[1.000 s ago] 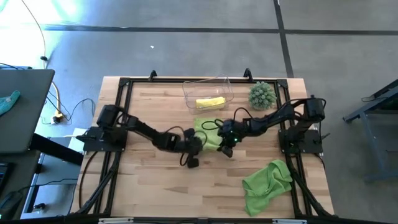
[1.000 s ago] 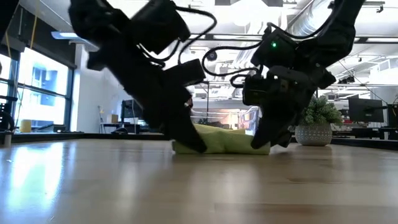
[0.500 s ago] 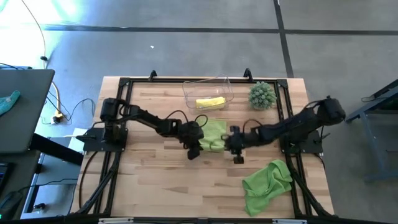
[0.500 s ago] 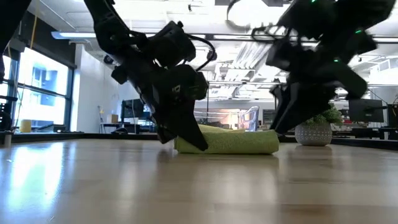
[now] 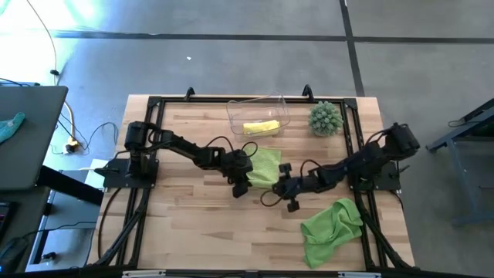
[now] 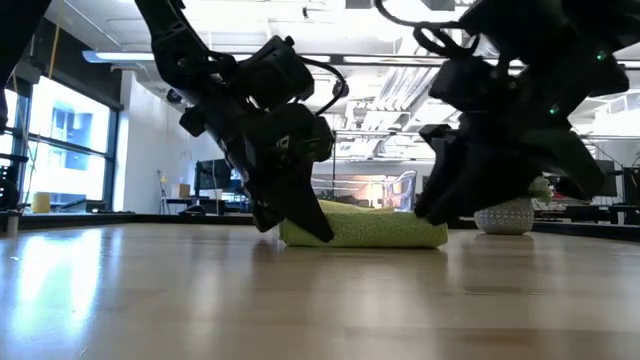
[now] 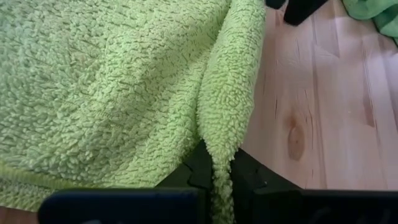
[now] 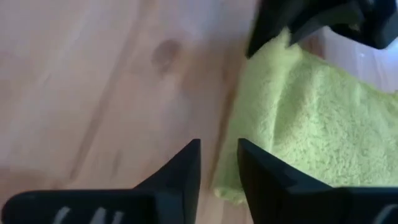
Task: Roll microfiber towels into tight, uniform cylinder then place into a basket
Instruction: Roll the light green microfiber towel
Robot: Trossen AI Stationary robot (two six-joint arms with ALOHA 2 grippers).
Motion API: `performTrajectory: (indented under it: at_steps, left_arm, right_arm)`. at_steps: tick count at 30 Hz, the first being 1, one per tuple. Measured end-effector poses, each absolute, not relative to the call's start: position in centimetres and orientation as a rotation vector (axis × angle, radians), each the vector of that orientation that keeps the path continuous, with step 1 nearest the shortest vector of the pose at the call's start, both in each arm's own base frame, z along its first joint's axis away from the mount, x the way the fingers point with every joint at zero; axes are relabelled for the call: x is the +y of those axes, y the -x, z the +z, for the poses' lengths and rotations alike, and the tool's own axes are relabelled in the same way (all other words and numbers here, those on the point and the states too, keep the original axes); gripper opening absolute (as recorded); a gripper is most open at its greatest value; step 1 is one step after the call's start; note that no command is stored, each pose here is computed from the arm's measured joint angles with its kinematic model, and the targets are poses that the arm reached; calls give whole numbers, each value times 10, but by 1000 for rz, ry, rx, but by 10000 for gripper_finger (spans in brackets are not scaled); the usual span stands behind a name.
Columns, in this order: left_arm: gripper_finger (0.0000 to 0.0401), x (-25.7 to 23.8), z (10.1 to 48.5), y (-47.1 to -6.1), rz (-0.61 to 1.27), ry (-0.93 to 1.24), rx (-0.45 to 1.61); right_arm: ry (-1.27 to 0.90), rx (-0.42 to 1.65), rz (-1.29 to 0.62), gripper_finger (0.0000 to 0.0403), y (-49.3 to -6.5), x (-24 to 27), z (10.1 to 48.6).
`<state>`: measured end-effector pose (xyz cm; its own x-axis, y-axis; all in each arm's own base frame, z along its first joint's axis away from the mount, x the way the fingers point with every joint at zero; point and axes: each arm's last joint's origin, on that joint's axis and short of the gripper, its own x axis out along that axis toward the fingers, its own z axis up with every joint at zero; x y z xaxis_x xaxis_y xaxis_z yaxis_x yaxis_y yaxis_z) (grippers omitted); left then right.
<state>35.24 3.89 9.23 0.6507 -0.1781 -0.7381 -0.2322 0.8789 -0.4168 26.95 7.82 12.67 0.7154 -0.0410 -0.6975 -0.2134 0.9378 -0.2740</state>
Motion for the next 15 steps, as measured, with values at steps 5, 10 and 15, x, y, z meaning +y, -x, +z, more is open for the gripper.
performTrajectory:
  at_steps: [5,10,15]
  left_arm:
    - [15,39,92,-352,35,511,869]
    - [15,39,92,-353,35,511,868]
    - [18,40,93,-353,47,524,855]
  right_arm:
    - [338,780,86,159,-271,73,126]
    - [260,846,36,190,-273,63,115]
    - [185,891,-4,192,-276,58,100]
